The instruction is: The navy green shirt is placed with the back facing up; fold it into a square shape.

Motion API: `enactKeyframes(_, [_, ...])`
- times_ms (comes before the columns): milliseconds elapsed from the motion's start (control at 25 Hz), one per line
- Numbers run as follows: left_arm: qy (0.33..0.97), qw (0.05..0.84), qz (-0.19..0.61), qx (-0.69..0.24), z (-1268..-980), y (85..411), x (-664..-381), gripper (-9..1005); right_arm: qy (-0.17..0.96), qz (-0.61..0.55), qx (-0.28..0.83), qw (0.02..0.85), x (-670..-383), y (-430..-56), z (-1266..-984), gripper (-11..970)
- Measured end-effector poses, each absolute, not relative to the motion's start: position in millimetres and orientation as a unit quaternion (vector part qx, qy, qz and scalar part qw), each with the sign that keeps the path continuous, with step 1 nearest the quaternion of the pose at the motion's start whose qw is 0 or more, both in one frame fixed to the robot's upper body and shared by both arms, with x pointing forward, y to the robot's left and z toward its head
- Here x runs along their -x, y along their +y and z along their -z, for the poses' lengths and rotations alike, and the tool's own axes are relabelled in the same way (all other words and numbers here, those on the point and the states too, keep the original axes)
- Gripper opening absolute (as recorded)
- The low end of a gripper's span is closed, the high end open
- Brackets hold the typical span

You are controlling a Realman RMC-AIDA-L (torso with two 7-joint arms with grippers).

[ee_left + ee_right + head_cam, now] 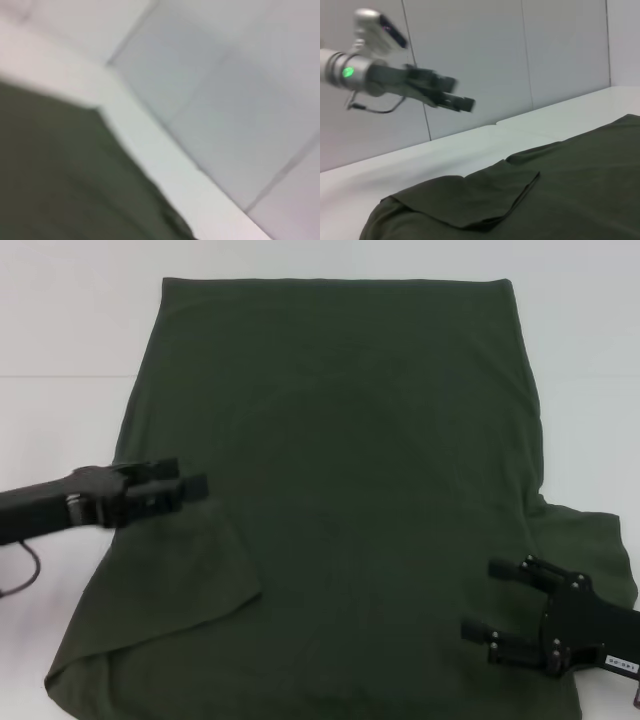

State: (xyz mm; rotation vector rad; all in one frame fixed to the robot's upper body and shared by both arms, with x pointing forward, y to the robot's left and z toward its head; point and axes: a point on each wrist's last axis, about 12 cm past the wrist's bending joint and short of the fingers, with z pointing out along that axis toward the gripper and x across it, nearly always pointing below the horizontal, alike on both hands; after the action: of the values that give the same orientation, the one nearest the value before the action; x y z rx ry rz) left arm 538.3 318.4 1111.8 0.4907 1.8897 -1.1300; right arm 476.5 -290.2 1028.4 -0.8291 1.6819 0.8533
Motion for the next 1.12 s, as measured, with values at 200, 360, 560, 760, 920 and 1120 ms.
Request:
enactKeyframes(200, [0.723, 0.468, 0.406, -0.306, -1098.2, 318.6, -510.4, 788, 0.700, -0.357, 0.341, 0.516, -473.7, -291.8, -1027.9, 917])
enactKeyframes(360, [0.723, 0.449, 0.381, -0.363, -1083.7, 316.2, -496.1, 841, 0.701, -0.360, 0.337, 0.515, -469.1, -292.7, -1026.5, 916])
enactKeyframes(560, [0.745, 0.408, 0.359, -0.386, -1068.1, 313.7, -492.4, 847, 0.705, -0.360, 0.333, 0.513, -464.0, -295.6, -1024.3, 916])
enactKeyframes(760, [0.762, 0.413, 0.323, -0.380, -1058.1, 318.1, -491.6, 853, 0.710, -0.354, 0.330, 0.513, -462.1, -300.1, -1023.8, 916])
enactKeyframes(920, [0.763, 0.418, 0.320, -0.376, -1059.9, 321.8, -492.2, 854, 0.715, -0.358, 0.310, 0.515, -463.3, -308.3, -1029.8, 916])
enactKeyframes(1120, [0.750, 0.426, 0.337, -0.378, -1067.0, 320.6, -493.0, 853, 0.757, -0.399, 0.220, 0.469, -474.7, -337.5, -1060.5, 916])
